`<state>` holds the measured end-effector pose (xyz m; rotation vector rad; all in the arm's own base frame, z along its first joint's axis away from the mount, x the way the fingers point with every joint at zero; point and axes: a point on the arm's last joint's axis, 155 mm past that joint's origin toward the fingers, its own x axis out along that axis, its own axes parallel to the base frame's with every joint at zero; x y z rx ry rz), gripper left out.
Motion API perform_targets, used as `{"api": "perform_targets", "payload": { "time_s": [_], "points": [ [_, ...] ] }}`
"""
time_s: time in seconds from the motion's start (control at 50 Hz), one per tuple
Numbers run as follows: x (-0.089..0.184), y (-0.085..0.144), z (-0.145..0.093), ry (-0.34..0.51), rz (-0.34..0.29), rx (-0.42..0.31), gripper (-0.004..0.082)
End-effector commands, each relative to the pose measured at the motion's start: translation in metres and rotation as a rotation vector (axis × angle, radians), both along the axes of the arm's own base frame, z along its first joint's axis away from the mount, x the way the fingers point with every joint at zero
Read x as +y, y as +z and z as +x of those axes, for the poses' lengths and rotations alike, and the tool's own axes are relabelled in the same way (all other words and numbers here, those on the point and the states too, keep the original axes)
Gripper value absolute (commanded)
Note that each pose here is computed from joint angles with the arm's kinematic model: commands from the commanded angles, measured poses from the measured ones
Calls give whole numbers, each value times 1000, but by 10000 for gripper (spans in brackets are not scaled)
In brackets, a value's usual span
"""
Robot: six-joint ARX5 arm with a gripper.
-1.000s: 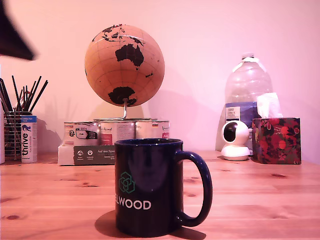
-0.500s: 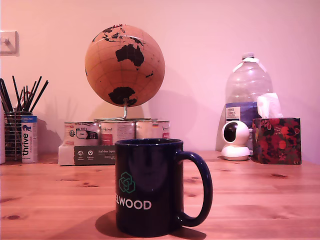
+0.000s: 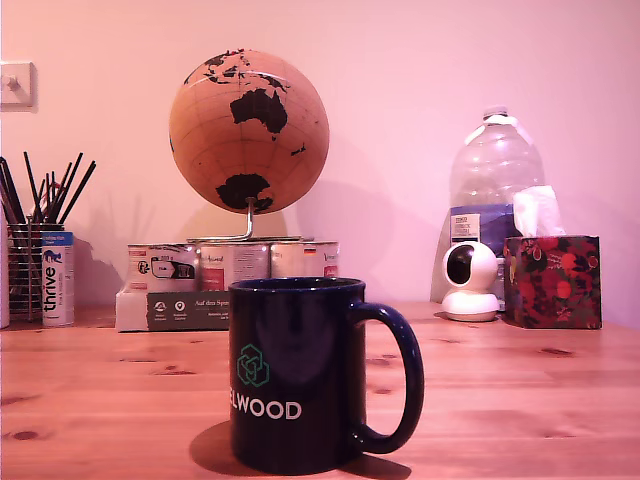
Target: Pick up the coffee capsules from the table one by one and drop them inside the nearest coffee cup
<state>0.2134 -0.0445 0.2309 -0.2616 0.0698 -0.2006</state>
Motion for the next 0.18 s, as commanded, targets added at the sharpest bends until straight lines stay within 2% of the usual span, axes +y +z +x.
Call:
{"api": "perform_targets", "payload": {
  "time_s": [0.0, 0.04, 0.16],
  "points": [
    [-8, -21, 4, -41, 18, 30, -18],
    [-11, -29, 5, -53, 45, 42, -18],
    [-7, -41, 8, -33, 53, 68, -18]
  ]
}}
